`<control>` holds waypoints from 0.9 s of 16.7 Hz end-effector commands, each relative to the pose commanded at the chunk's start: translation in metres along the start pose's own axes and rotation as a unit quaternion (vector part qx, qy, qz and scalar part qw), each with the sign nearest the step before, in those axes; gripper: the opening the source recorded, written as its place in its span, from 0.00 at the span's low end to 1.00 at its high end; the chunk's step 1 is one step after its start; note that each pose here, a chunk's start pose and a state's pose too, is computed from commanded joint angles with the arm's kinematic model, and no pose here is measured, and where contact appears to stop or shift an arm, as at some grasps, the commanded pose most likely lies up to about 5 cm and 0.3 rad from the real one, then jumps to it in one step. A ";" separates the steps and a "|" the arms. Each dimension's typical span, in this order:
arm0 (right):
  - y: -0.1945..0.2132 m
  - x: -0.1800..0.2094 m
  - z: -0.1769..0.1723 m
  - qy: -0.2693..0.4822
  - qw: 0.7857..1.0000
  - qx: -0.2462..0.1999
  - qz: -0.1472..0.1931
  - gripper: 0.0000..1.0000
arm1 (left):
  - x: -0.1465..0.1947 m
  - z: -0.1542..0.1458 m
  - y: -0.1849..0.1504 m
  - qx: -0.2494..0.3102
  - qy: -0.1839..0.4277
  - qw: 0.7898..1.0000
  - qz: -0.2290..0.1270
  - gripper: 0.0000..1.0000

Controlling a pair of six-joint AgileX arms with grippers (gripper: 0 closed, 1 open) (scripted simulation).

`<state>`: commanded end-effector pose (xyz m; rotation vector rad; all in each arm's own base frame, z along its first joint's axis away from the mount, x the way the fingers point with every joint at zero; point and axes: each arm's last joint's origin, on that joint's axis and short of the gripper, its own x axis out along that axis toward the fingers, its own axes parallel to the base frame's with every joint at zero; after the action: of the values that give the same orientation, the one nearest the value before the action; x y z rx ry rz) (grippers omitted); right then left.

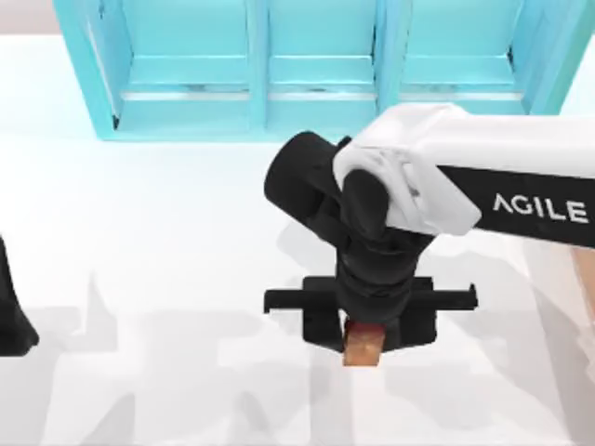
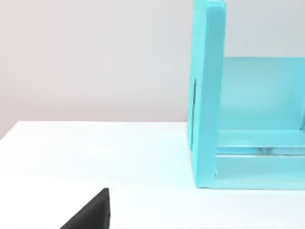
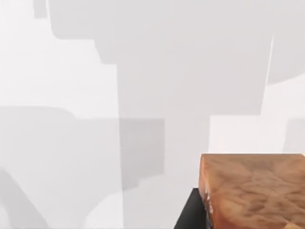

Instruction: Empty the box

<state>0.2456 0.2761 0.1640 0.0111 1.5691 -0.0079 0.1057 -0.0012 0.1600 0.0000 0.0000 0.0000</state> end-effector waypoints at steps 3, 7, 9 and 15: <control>0.001 0.021 0.000 0.000 1.000 -0.001 -0.001 0.00 | 0.000 0.000 0.000 0.000 0.000 1.000 0.000 1.00; 0.001 0.036 -0.001 0.000 1.000 -0.002 -0.001 0.00 | 0.000 0.000 0.000 0.000 0.000 1.000 0.000 1.00; 0.001 0.036 -0.001 0.000 1.000 -0.002 -0.001 0.00 | 0.000 0.000 0.000 0.000 0.000 1.000 0.000 1.00; 0.001 0.036 -0.001 0.000 1.000 -0.002 -0.001 0.38 | 0.000 0.000 0.000 0.000 0.000 1.000 0.000 1.00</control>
<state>0.2449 0.2769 0.1276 0.0070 1.5689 -0.0068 0.1057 -0.0012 0.1600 0.0000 0.0000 0.0000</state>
